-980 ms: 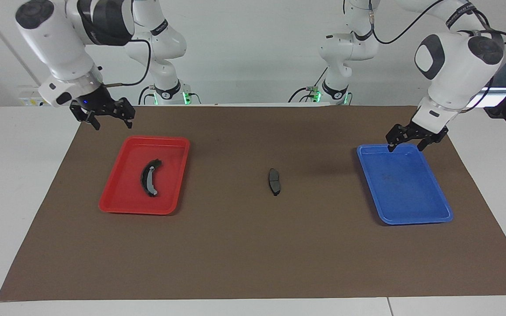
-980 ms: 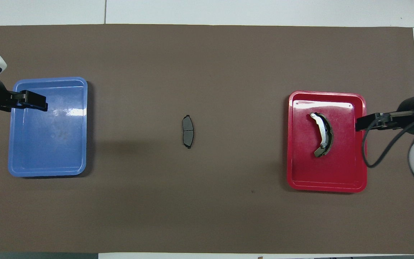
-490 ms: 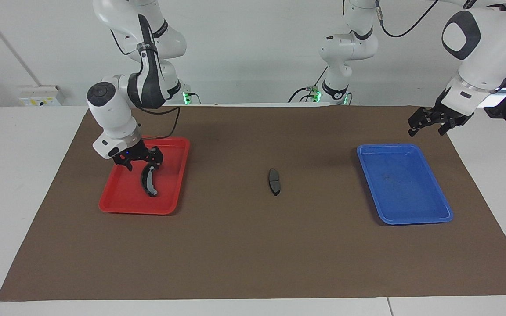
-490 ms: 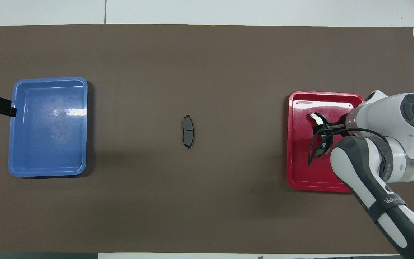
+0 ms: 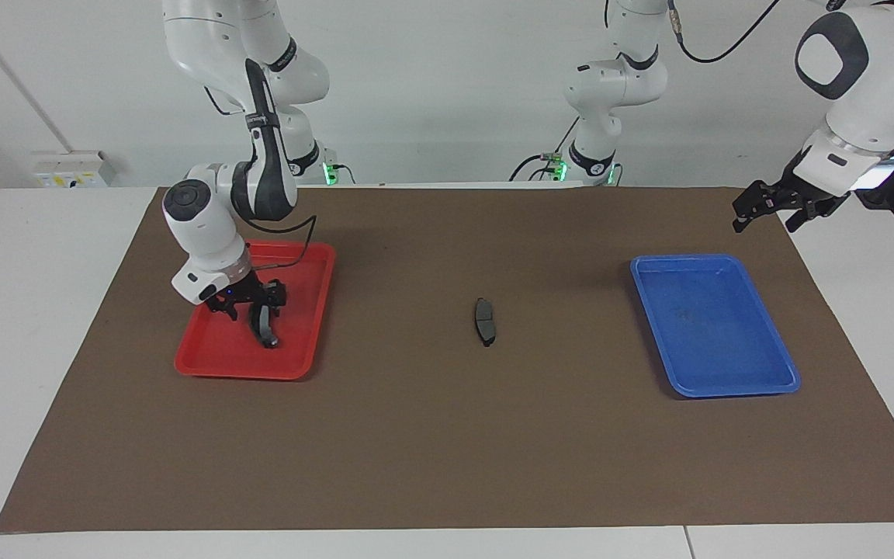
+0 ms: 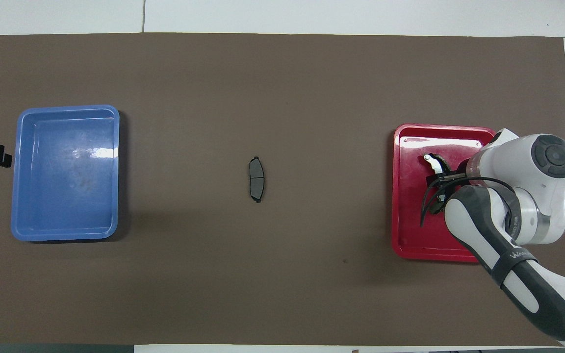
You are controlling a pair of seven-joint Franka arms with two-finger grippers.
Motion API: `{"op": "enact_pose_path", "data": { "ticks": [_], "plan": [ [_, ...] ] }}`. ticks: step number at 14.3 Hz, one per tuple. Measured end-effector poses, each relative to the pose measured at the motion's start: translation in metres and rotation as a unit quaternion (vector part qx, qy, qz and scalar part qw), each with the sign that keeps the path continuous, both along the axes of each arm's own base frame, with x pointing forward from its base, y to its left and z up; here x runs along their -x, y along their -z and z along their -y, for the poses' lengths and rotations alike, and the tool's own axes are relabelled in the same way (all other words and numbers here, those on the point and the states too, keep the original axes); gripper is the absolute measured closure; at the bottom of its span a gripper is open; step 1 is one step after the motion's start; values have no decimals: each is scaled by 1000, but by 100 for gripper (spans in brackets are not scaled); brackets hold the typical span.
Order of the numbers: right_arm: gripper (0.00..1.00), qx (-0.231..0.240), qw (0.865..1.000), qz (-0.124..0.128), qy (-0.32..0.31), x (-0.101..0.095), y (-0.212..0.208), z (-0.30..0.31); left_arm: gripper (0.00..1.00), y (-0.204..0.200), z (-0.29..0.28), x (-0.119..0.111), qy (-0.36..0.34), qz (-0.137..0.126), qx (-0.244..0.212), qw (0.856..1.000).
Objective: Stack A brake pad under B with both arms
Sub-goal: 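Reach the right gripper into the red tray and grasp the curved pad, then carry the curved pad with the right gripper over the small pad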
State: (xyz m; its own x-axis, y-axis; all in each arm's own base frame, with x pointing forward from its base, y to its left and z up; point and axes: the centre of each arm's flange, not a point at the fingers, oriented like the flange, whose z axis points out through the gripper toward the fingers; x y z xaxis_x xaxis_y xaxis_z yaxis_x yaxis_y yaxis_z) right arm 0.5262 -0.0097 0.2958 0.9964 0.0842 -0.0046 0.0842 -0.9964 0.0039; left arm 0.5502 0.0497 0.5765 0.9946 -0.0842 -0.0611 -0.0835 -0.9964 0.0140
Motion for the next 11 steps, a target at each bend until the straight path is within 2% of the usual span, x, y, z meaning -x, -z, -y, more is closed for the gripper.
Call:
{"op": "enact_pose_path", "data": {
  "ticks": [1,2,3,5,8,11],
  "plan": [
    [21,0,1000,0,0,0,0,1,0,2,2,0,1,-2,0,1000],
    [21,0,1000,0,0,0,0,1,0,3,3,0,2,-3,0,1000],
    [29,0,1000,0,-1,0,0,1,0,4,4,1,3,-4,0,1000],
    [56,0,1000,-1,-2,0,0,-1,0,4,4,1,4,-4,0,1000],
    [57,-1,1000,-18,-7,-3,-6,-5,0,4,6,1,5,-4,0,1000],
    [57,-1,999,-33,-38,-26,-50,-44,0,3,10,1,9,-4,0,1000]
  ]
}}
